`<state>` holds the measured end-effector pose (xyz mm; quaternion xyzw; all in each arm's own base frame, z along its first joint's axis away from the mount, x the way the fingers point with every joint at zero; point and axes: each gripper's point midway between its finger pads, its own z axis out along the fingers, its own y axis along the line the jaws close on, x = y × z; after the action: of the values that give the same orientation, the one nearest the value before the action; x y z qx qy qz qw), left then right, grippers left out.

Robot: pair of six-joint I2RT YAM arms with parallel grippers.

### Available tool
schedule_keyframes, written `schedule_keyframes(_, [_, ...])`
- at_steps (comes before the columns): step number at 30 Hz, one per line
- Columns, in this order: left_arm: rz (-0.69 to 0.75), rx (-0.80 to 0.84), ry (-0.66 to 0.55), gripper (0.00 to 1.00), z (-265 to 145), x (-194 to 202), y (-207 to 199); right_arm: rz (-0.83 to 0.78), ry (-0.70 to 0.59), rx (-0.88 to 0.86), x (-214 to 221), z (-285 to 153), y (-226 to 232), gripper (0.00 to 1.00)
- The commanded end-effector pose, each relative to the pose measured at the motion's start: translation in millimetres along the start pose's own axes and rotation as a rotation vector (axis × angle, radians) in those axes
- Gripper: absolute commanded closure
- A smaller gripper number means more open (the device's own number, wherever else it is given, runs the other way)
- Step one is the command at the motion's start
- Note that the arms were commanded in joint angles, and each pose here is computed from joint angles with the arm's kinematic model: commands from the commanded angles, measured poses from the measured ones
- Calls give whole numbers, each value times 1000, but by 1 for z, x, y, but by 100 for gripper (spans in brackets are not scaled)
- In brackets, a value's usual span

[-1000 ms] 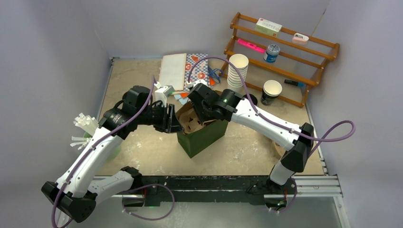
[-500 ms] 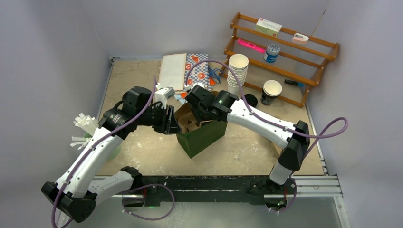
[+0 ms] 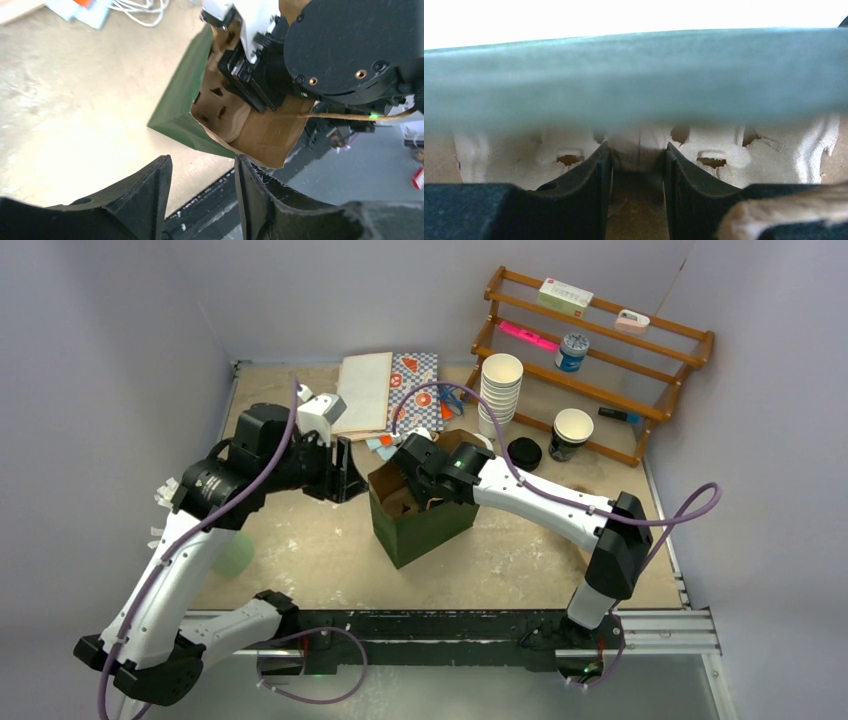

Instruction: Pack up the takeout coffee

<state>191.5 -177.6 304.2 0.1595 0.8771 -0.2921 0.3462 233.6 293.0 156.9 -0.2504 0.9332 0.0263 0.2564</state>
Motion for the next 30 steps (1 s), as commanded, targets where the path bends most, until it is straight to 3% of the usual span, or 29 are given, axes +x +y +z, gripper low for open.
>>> schedule_keyframes(1, [57, -137, -72, 47, -16, -19, 19, 20, -42, 22, -7, -8, -8, 83])
schedule_keyframes(5, [97, -122, -91, 43, 6, -28, 22, 11, -82, -3, -14, -13, -7, 83])
schedule_keyframes(9, [180, -7, -112, 39, 31, -41, 9, 4, -105, -16, -17, -20, -8, 83])
schedule_keyframes(14, [275, 106, -210, 39, 49, -61, -6, -9, -119, -44, -17, -26, -6, 83])
schedule_keyframes(19, [290, 170, -204, 40, 70, -62, -11, -12, -123, -55, -16, -27, -5, 83])
schedule_keyframes(30, [244, 149, -134, 69, 103, -57, 2, -18, -133, -64, -12, -26, -5, 83])
